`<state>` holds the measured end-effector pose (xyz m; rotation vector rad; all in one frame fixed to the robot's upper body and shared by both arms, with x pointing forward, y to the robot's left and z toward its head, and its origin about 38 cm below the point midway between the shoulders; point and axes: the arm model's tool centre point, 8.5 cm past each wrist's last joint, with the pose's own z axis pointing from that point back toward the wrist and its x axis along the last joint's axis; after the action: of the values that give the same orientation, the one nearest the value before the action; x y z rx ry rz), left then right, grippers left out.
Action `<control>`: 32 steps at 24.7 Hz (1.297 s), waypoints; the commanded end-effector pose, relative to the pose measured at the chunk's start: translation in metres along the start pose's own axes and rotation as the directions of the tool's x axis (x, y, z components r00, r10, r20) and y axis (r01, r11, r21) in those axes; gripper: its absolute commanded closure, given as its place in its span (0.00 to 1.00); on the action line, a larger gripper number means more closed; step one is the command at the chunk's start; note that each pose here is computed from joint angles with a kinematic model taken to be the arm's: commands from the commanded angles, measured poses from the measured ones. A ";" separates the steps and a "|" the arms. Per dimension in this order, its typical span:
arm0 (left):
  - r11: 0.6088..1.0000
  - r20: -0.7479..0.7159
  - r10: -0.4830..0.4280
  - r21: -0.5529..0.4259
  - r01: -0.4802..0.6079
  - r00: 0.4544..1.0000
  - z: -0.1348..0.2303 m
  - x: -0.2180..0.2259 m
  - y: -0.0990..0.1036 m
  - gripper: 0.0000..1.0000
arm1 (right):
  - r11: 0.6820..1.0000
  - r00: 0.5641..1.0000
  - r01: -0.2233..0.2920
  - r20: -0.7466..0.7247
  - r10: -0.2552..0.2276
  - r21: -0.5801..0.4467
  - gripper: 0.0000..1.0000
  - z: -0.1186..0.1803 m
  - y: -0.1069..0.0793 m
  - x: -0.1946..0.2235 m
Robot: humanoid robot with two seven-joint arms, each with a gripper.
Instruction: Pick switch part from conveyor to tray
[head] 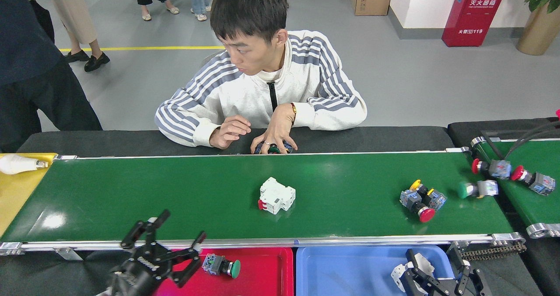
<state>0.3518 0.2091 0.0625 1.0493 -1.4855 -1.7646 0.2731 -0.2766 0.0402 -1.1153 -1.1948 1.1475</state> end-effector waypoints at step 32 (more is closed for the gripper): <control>0.984 -0.192 0.084 -0.140 -0.112 0.978 -0.116 -0.021 -0.013 0.09 | 0.992 0.986 -0.038 0.165 0.018 0.117 0.19 -0.171 -0.013 0.087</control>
<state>0.4529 0.1709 0.0359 0.9785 -1.2387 -1.6632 0.4388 -0.1989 0.0411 -0.9519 -1.1940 1.3369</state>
